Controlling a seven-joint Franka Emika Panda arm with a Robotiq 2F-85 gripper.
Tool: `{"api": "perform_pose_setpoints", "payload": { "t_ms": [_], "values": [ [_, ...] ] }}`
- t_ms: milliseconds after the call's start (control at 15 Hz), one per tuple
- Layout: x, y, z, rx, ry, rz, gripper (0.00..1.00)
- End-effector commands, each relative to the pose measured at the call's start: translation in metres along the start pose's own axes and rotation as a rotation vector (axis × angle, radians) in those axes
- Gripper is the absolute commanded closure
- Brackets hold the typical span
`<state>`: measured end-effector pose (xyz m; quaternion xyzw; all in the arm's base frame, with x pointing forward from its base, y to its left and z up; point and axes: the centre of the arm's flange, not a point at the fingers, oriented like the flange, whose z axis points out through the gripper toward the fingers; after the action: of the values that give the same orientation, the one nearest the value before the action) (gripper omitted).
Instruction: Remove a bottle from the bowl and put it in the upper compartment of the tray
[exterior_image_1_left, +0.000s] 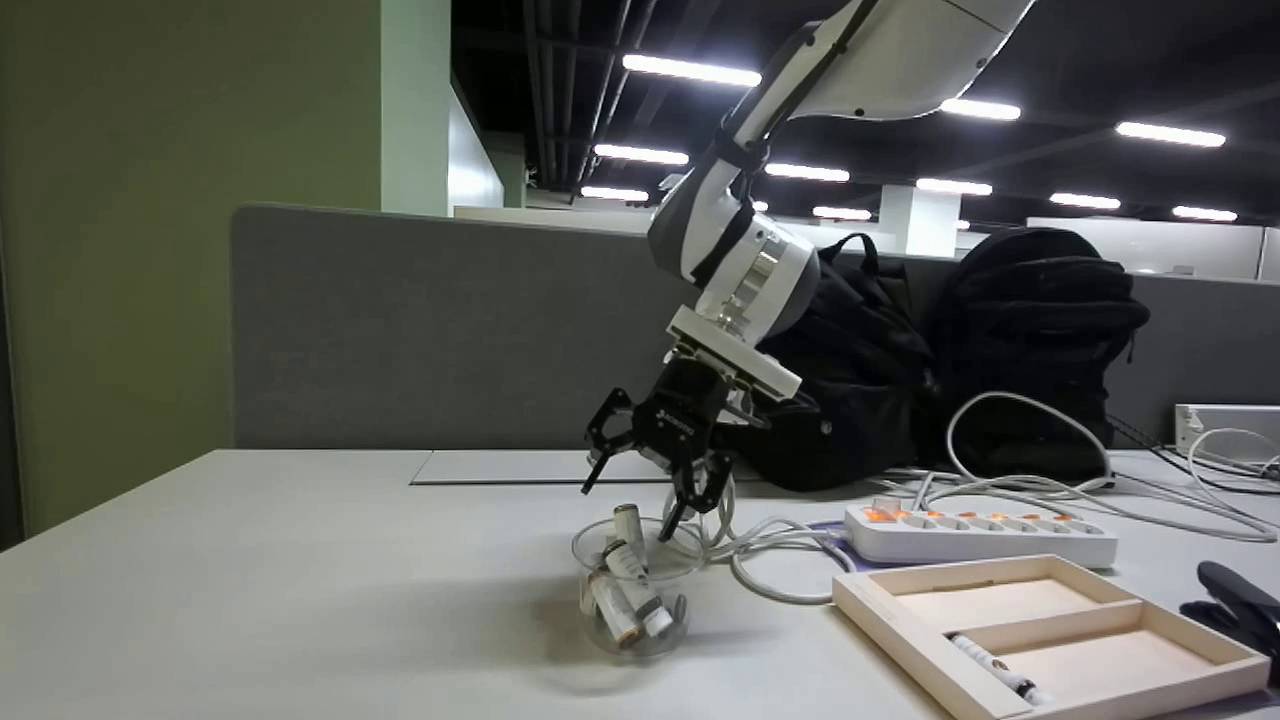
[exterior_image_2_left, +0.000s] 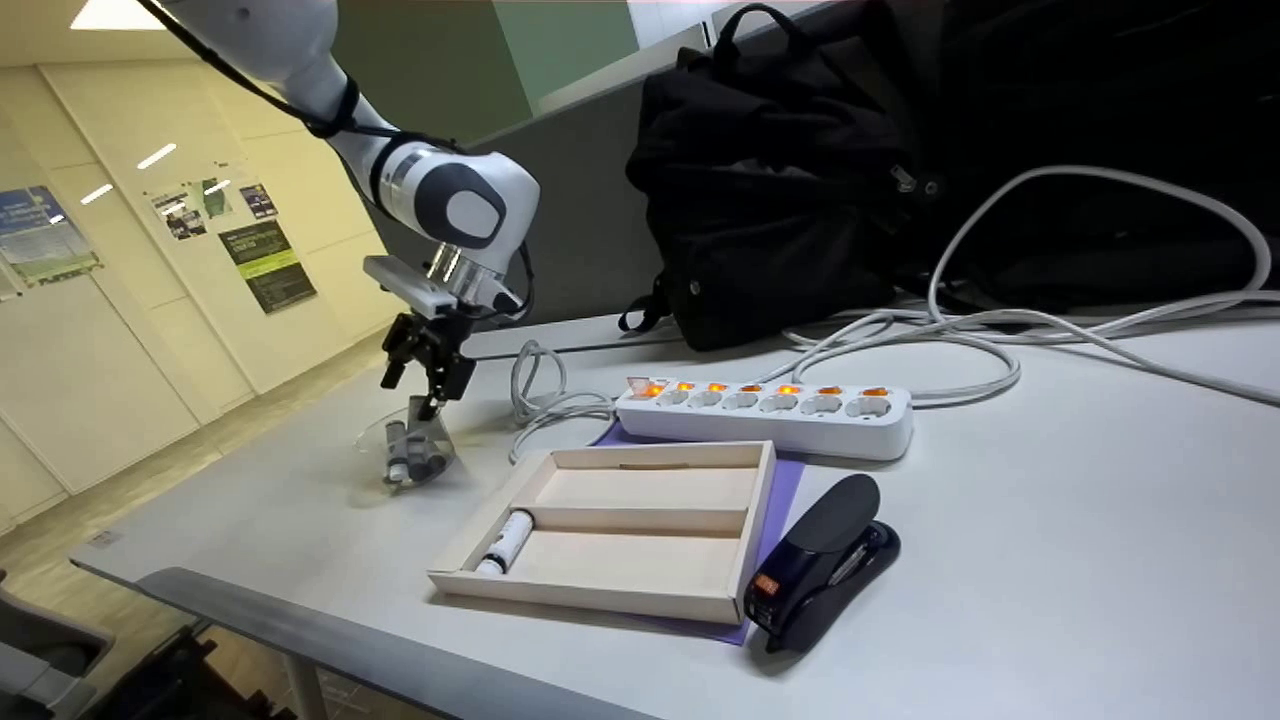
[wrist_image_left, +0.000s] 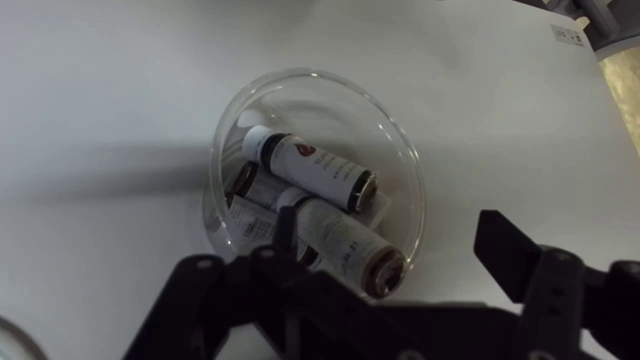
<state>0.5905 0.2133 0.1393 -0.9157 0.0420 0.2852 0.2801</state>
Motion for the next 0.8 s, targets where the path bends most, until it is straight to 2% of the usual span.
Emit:
{"api": "perform_pose_setpoints", "payload": {
  "t_ms": [0, 133, 333, 400, 533, 733],
  "values": [
    [0.006, -0.010, -0.003, -0.047, 0.010, -0.010, 0.40],
    [0.006, -0.012, -0.001, -0.062, 0.011, -0.022, 0.55],
    [0.006, -0.015, 0.001, -0.083, 0.019, -0.033, 0.71],
    [0.006, -0.016, 0.001, -0.093, 0.027, -0.037, 0.31],
    [0.006, -0.020, 0.002, -0.110, 0.047, -0.046, 0.34],
    [0.007, -0.027, 0.006, -0.142, 0.077, -0.071, 0.14]
  ]
}}
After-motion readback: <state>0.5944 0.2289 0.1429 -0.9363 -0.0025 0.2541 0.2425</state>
